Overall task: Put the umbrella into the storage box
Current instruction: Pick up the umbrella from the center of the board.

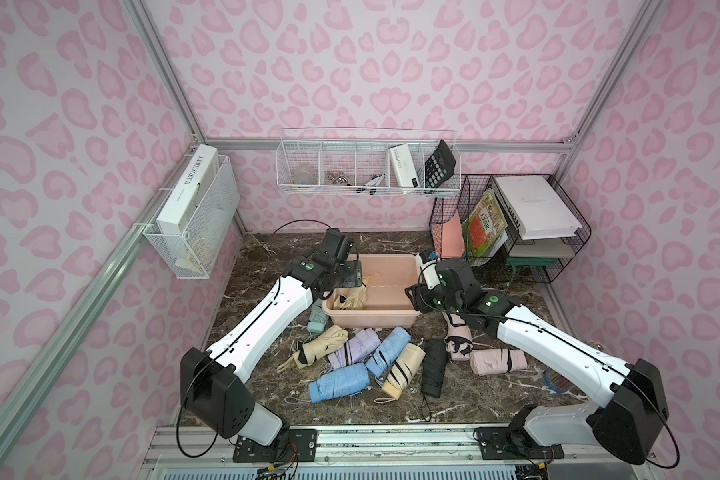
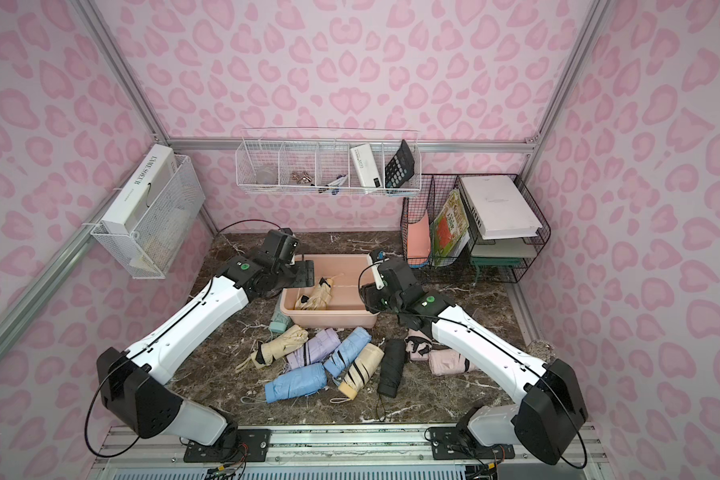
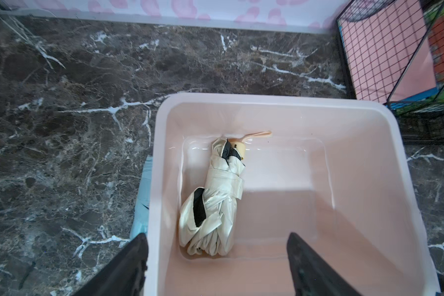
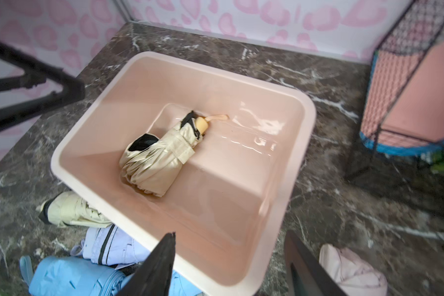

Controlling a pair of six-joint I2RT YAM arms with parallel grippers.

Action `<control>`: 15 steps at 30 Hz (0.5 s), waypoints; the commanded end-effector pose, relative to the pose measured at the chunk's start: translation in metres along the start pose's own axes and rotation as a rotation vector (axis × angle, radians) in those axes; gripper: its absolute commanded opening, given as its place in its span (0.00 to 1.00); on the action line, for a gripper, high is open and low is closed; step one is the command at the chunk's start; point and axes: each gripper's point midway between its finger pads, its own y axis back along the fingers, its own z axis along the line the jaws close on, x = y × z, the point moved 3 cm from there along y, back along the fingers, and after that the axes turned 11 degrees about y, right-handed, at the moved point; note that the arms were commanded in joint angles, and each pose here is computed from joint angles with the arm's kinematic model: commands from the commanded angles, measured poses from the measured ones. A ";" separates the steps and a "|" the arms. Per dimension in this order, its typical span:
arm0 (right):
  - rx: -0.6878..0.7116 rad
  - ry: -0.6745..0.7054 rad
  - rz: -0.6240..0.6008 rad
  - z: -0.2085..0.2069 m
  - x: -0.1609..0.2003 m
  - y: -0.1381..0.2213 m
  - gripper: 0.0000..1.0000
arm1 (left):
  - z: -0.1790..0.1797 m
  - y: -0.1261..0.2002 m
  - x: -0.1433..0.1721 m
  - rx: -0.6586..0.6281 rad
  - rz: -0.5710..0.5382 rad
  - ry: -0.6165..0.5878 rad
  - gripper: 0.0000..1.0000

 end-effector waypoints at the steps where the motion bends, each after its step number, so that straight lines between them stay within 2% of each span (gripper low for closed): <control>1: -0.123 0.254 -0.109 0.035 -0.013 0.005 0.62 | 0.009 0.015 -0.004 -0.007 -0.062 0.029 0.86; 5: -0.280 0.464 -0.172 0.083 0.000 0.011 0.64 | 0.024 0.035 -0.002 -0.003 -0.121 0.058 0.87; 10: -0.486 0.770 -0.239 0.149 0.032 0.012 0.67 | 0.051 0.057 0.005 -0.035 -0.184 0.159 0.87; 15: -0.626 0.943 -0.180 0.192 0.062 -0.006 0.70 | 0.078 0.077 0.013 -0.086 -0.228 0.240 0.87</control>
